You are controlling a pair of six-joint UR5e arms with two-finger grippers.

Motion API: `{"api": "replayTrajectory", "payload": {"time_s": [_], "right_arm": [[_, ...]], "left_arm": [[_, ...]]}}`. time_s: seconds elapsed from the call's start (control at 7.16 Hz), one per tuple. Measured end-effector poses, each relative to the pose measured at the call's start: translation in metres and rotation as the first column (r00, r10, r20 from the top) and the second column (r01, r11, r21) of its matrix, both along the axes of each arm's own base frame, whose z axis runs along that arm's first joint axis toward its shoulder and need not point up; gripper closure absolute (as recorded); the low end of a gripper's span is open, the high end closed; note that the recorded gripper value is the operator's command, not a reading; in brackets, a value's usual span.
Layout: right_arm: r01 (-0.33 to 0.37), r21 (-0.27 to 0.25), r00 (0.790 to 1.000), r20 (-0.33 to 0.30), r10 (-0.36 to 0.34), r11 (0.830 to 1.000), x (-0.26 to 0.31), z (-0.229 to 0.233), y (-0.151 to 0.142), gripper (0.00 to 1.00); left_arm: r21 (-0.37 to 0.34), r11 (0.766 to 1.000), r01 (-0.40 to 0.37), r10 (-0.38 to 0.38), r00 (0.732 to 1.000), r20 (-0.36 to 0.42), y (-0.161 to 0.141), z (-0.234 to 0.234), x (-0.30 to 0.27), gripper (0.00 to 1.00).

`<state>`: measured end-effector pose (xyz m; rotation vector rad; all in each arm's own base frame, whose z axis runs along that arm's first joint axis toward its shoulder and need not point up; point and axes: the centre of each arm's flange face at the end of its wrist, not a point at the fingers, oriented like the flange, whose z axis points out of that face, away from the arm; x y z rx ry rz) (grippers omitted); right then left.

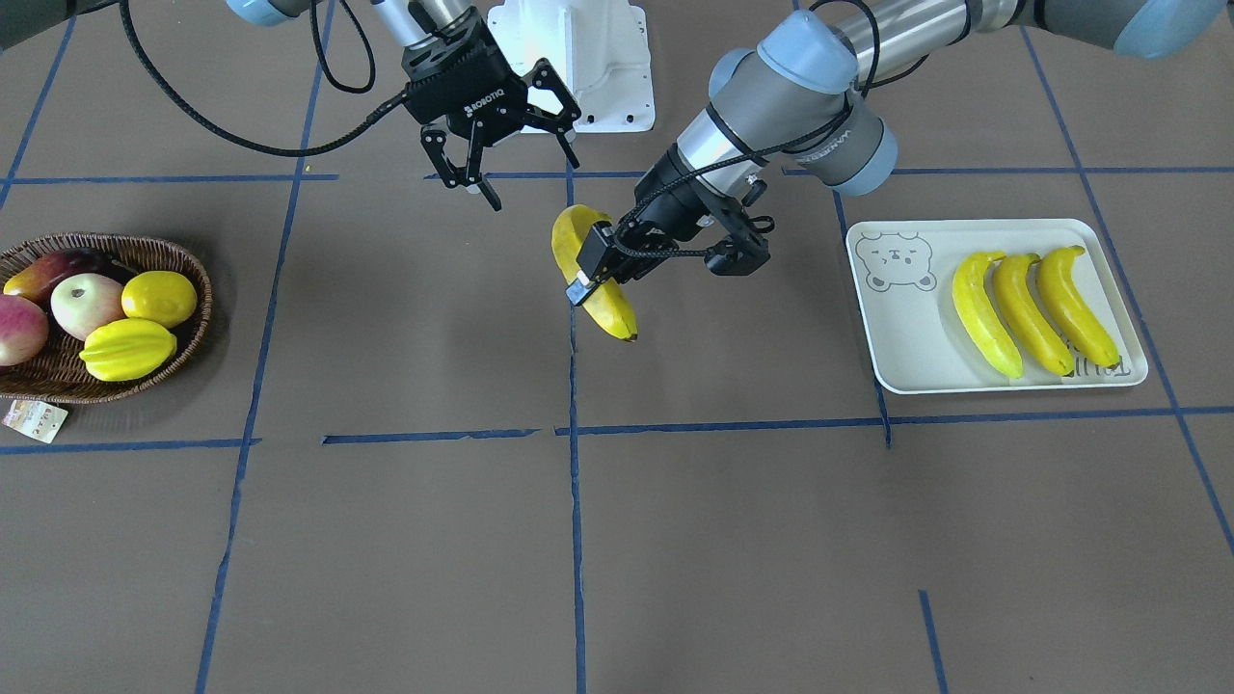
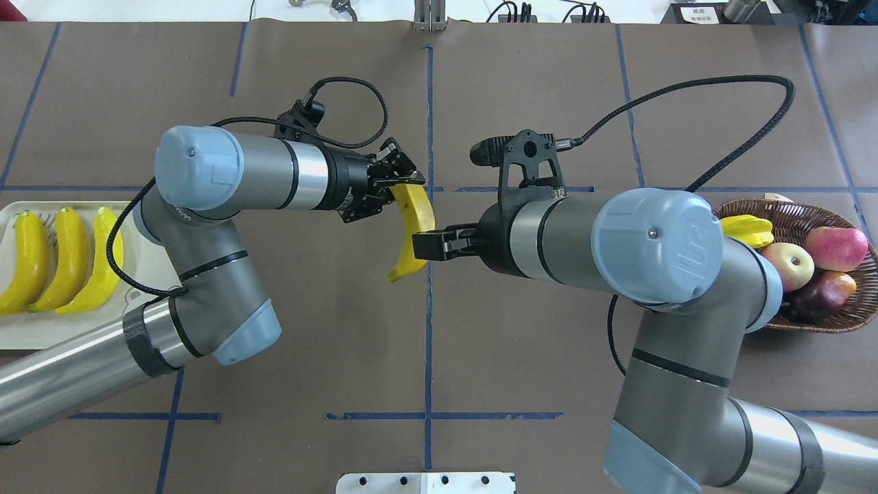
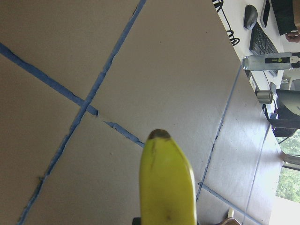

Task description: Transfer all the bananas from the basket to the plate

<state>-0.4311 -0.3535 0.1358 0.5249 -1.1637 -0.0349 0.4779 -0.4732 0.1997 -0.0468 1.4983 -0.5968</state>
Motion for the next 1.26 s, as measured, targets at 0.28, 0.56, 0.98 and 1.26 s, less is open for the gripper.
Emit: {"api": "replayTrajectory", "payload": {"time_s": [0.28,0.56,0.98,1.26], "right_arm": [[-0.001,-0.017,1.0,-0.023,0.0,1.0,0.015,0.006,0.0,0.0],[-0.008,-0.028,0.999,-0.041,0.007,1.0,0.021,0.016,-0.003,0.0],[-0.017,-0.033,0.999,-0.049,0.016,0.999,0.023,0.02,-0.008,0.0],[-0.018,-0.034,0.999,-0.05,0.016,0.999,0.023,0.021,-0.008,0.0]], "left_arm": [[0.019,0.998,-0.051,0.045,0.968,0.245,-0.021,0.052,-0.043,1.0],[0.024,0.991,-0.128,0.102,0.879,0.466,-0.018,0.118,-0.089,1.0],[-0.043,0.984,-0.174,0.163,0.767,0.62,-0.005,0.227,-0.138,0.96],[-0.071,0.979,-0.193,0.191,0.726,0.661,0.002,0.267,-0.152,0.01]]}}
